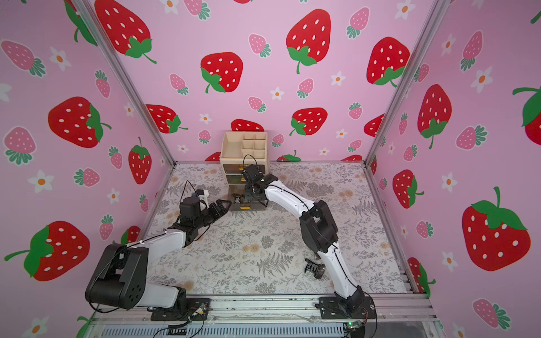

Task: Place the cookies into the drawer by color
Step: Place the cookie in the drawer.

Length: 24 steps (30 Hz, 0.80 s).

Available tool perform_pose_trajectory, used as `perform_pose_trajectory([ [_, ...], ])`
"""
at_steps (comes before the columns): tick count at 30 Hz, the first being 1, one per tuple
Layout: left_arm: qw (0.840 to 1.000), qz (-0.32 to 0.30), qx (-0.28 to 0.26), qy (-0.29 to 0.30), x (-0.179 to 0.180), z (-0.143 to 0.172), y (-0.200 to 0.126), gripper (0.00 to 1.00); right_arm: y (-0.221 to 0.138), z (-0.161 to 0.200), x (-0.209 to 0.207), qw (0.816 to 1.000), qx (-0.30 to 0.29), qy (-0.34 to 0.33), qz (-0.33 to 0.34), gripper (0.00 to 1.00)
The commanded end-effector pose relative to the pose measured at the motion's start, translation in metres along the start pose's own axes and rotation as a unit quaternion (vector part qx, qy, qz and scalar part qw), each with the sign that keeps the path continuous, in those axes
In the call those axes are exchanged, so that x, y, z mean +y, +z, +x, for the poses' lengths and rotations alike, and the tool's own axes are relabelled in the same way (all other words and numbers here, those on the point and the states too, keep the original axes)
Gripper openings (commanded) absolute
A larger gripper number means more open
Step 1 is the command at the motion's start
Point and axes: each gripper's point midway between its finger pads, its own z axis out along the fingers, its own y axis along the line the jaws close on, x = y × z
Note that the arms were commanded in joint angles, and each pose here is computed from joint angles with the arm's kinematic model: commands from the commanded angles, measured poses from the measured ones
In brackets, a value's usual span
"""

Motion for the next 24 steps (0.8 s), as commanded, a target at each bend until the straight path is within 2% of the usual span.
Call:
perform_pose_trajectory([
  [1, 1.0, 0.014, -0.017, 0.018, -0.01, -0.014, 0.003, 0.79, 0.002, -0.006, -0.006, 1.0, -0.01, 0.006, 0.017, 0.34],
  [14, 1.0, 0.013, -0.01, 0.012, -0.004, -0.01, 0.011, 0.78, 0.037, 0.005, -0.027, 0.999, 0.007, 0.002, 0.047, 0.34],
  [24, 1.0, 0.01, -0.004, 0.014, -0.003, -0.008, 0.015, 0.78, 0.04, -0.001, -0.035, 0.995, -0.003, -0.03, 0.092, 0.35],
])
